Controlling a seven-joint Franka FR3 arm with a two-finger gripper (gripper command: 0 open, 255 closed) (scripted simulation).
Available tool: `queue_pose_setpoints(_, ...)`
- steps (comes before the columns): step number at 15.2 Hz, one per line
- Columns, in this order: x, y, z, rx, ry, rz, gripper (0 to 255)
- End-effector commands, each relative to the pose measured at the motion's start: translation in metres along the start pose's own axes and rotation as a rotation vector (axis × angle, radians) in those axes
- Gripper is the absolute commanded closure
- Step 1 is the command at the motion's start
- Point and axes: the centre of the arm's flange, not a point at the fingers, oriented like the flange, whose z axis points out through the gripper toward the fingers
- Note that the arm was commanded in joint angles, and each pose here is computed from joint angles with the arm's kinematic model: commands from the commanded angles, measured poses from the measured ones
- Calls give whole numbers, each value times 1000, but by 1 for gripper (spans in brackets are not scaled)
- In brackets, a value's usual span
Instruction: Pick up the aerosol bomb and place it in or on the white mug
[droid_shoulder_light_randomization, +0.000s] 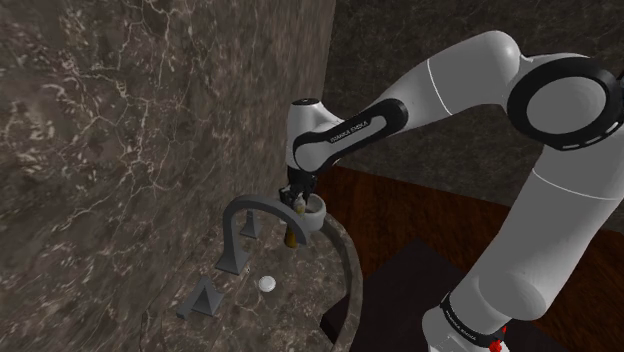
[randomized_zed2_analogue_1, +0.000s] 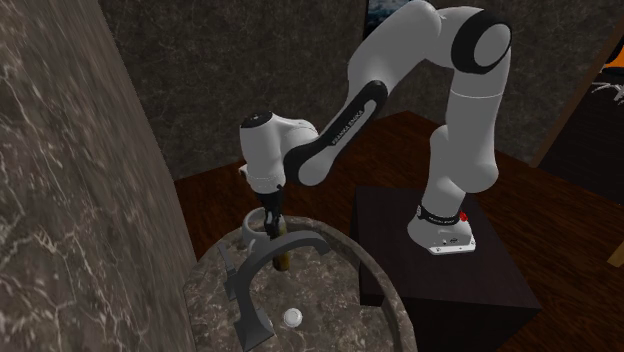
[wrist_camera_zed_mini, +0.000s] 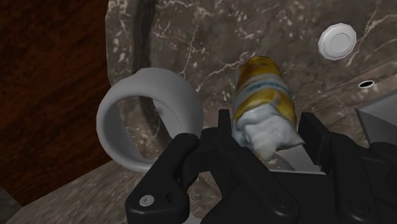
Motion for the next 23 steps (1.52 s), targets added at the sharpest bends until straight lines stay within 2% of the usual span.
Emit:
queue_pose_setpoints(1,-1,0,-11,0,0,0,255)
queue_pose_setpoints(21,-5,0,-112,0,0,0,255)
queue_pose_setpoints(23,9,20,-122,0,0,0,255)
